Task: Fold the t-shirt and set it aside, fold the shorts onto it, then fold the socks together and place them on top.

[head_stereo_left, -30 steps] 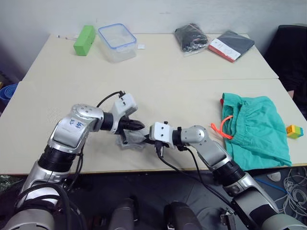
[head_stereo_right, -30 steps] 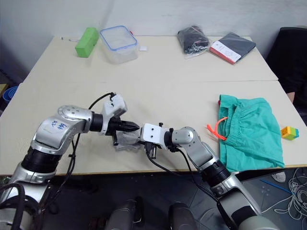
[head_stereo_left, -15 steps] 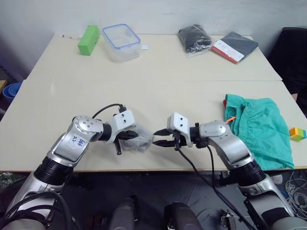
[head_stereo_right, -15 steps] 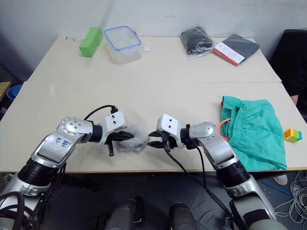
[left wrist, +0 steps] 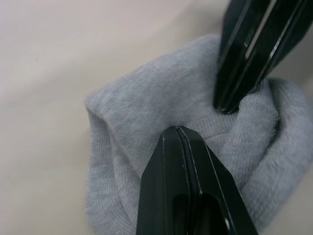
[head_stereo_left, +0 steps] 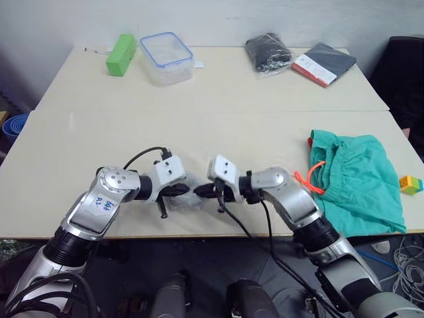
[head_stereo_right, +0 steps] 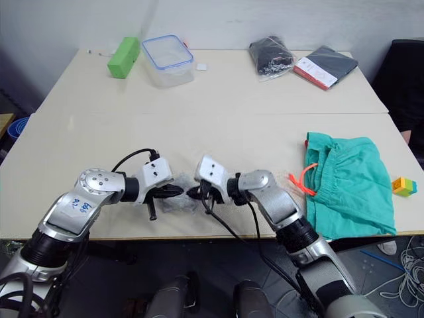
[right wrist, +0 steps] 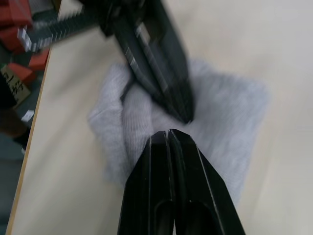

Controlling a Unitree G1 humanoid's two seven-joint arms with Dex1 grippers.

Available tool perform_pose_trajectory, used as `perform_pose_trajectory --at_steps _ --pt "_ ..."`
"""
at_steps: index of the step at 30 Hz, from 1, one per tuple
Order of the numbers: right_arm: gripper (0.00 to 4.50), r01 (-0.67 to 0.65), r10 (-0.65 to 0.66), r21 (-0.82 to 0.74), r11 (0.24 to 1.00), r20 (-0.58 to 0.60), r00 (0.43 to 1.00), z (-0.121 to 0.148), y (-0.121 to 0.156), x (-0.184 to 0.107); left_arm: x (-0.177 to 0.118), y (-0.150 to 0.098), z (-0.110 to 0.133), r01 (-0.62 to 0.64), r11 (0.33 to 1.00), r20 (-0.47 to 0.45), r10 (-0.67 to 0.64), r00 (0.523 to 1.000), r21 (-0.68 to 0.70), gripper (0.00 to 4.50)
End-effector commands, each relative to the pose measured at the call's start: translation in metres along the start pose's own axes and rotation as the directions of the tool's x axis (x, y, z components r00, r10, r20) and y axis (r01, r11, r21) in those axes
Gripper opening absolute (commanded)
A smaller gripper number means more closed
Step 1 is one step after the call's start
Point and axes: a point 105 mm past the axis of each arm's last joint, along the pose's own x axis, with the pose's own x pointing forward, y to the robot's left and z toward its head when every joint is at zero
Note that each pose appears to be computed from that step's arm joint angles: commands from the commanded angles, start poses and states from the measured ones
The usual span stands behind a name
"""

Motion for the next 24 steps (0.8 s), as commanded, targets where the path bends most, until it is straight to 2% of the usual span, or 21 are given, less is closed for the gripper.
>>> perform_pose_trajectory --at_steps 1,6,8,10,11,13,18,24 --pt "0.04 -0.043 0.039 -0.083 0.996 -0.049 0.998 -0.007 0.008 -0.007 -0.001 0.002 -0.013 -0.012 0.999 -0.042 0.010 0.999 -0.032 0.00" --pt "0.04 -0.042 0.043 -0.035 0.998 0.008 0.999 0.005 0.003 -0.022 0.000 0.002 -0.010 -0.012 1.000 -0.027 0.011 1.000 -0.024 0.00" --pt "0.04 0.001 -0.003 0.044 0.999 0.064 0.998 0.018 -0.014 -0.030 0.002 0.001 -0.007 -0.006 1.000 -0.011 0.006 1.000 -0.017 0.00" --pt "0.04 0.013 -0.024 0.155 0.988 0.072 0.997 0.022 -0.029 -0.034 0.003 0.000 -0.006 -0.003 1.000 -0.002 0.003 1.000 -0.005 0.00" --pt "0.20 0.009 -0.022 0.202 0.979 0.065 0.998 0.021 -0.034 -0.034 0.003 0.000 -0.006 -0.003 1.000 -0.002 0.003 1.000 -0.002 0.00" --pt "0.61 0.007 -0.018 0.291 0.957 0.037 0.999 0.016 -0.044 -0.031 0.004 0.000 -0.007 -0.005 1.000 -0.003 0.005 1.000 0.003 0.00" --pt "2.32 0.013 -0.018 0.449 0.893 0.007 1.000 0.014 -0.061 -0.013 0.004 0.000 -0.007 -0.009 1.000 0.000 0.009 1.000 0.008 0.00" --pt "4.44 -0.109 0.152 0.495 0.862 -0.047 0.987 0.003 -0.042 0.004 0.000 0.000 -0.006 -0.025 1.000 0.006 0.025 1.000 0.008 0.00"
